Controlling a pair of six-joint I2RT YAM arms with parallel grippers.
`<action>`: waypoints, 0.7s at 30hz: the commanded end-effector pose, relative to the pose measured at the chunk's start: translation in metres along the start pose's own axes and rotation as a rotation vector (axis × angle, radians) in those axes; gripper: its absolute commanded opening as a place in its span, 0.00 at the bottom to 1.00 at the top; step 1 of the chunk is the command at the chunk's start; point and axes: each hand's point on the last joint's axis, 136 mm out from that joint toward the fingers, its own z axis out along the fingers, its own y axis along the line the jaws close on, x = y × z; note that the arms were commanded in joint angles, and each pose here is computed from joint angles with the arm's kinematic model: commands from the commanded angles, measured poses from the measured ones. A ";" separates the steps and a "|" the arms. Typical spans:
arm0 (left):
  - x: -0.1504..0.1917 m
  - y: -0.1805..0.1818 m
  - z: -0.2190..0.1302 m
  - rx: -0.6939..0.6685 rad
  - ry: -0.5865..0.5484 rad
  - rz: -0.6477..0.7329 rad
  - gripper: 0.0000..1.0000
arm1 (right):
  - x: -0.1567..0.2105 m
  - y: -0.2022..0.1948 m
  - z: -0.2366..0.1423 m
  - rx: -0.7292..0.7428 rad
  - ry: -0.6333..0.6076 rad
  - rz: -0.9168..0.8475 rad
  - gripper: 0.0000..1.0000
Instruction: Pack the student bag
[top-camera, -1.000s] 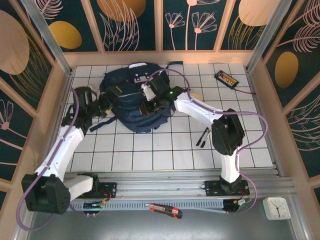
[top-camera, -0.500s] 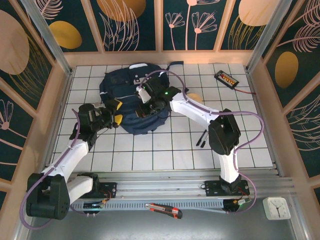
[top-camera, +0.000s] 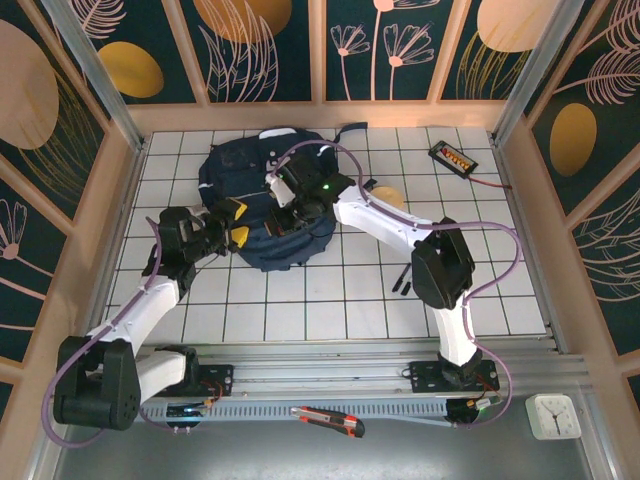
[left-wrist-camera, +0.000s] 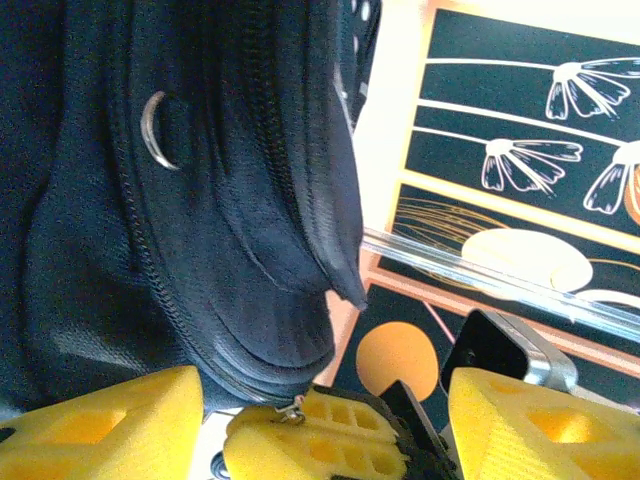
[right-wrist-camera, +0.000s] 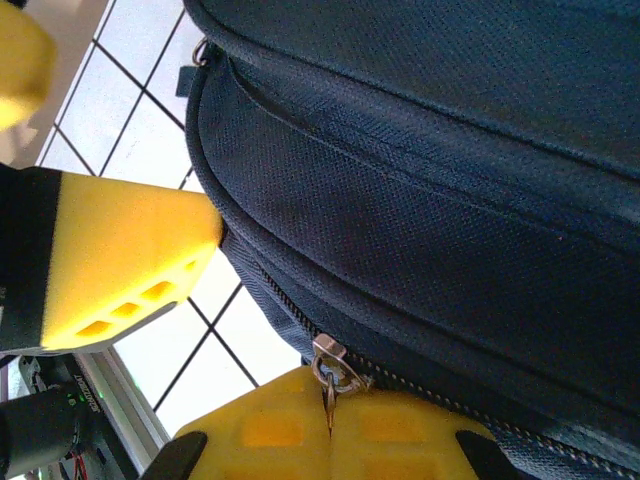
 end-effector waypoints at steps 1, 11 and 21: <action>0.001 -0.003 0.004 0.026 0.018 0.014 0.66 | -0.006 0.024 -0.006 -0.039 -0.016 -0.037 0.00; -0.007 0.012 0.016 -0.008 0.007 0.014 0.51 | -0.007 0.039 -0.005 -0.044 -0.016 -0.077 0.00; -0.013 0.022 0.020 -0.063 -0.004 0.108 0.00 | 0.006 0.023 -0.002 0.025 0.022 -0.072 0.00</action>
